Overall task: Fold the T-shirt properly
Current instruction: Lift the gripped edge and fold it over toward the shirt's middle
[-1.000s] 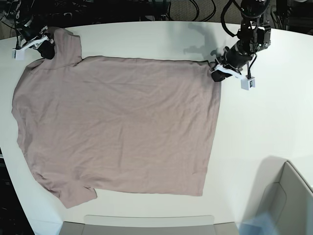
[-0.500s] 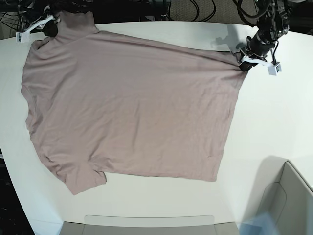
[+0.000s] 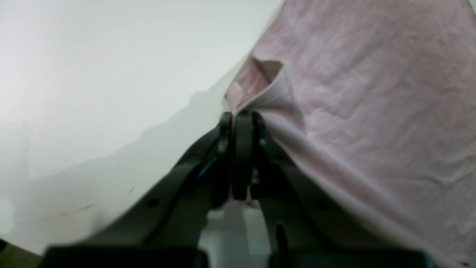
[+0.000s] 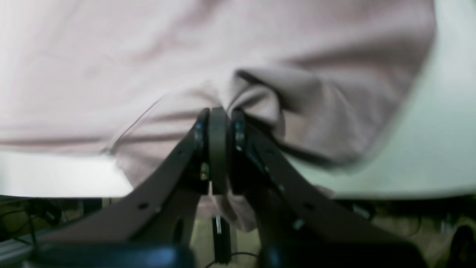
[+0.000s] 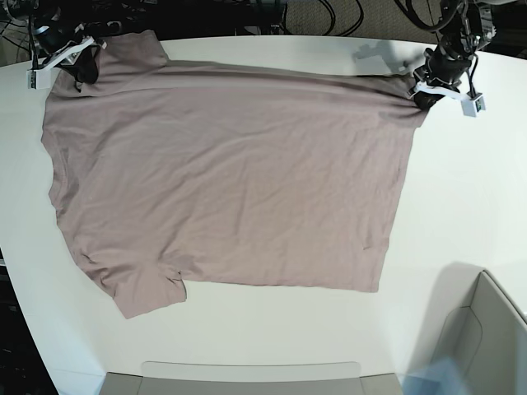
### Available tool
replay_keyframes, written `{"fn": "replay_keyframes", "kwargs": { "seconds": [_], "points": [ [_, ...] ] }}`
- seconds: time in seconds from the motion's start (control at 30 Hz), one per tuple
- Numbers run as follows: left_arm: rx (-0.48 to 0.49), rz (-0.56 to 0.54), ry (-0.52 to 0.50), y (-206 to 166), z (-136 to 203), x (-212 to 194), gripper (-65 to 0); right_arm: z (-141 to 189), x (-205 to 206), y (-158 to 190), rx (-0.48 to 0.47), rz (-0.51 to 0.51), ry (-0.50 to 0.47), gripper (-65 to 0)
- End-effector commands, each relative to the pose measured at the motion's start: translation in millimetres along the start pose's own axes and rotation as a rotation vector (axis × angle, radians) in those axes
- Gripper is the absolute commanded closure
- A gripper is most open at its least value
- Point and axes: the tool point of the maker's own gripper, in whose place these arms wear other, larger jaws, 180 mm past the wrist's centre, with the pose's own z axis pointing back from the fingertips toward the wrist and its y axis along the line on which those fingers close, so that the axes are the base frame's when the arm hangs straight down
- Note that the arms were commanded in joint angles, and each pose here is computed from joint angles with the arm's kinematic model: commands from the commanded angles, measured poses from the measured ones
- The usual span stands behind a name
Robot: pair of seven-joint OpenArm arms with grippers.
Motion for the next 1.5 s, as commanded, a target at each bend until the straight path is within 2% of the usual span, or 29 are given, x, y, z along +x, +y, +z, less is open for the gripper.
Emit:
{"fn": "replay_keyframes", "kwargs": {
  "seconds": [0.0,0.1,0.2,0.27,0.47,0.6,0.77,0.9,1.03,1.2,1.47],
  "points": [
    [-0.008,-0.023,-0.043,-4.8,5.1,14.2,0.0,4.8,10.1,1.0,0.001,0.022,-0.028,0.0],
    [-0.036,-0.032,-0.070,-17.2,4.3,23.7,0.0,-2.6,19.0,10.1,0.023,0.042,-0.048,0.0],
    [-0.060,-0.029,-0.097,-26.9,-1.7,37.5,0.0,-11.9,23.1,7.7,-0.011,0.103,-0.037,0.0],
    [-0.078,-0.030,-0.087,-35.0,-5.4,42.6,0.0,-17.8,25.7,7.1,-0.030,0.139,-0.030,0.0],
    [-0.133,-0.040,-0.064,-59.1,-13.7,59.6,0.0,-27.7,39.8,11.6,-0.032,0.151,-0.065,0.0],
    [-0.134,-0.008,-0.059,-57.9,-27.6,68.2,0.0,-36.3,54.6,11.9,-0.040,0.168,-0.058,0.0],
    [-0.124,0.035,-0.049,-52.2,-42.9,74.0,0.0,-49.7,84.0,4.5,-0.117,0.245,-0.071,0.0],
    [-0.131,0.052,-0.053,-54.6,-51.1,81.2,0.0,-62.0,101.4,13.7,-0.120,0.301,-0.077,0.0],
    [-0.114,-0.053,-0.035,-71.8,-65.8,80.6,0.0,-71.2,120.1,14.2,-0.148,0.337,-0.096,0.0],
    [-0.066,-0.199,-0.074,-90.6,-77.0,94.6,0.0,-90.5,124.2,11.9,-0.138,0.319,-0.080,0.0],
    [-0.070,-0.189,-0.083,-101.2,-90.9,108.6,0.0,-108.3,134.4,-2.5,-0.157,0.285,-0.066,0.0]
  ]
}}
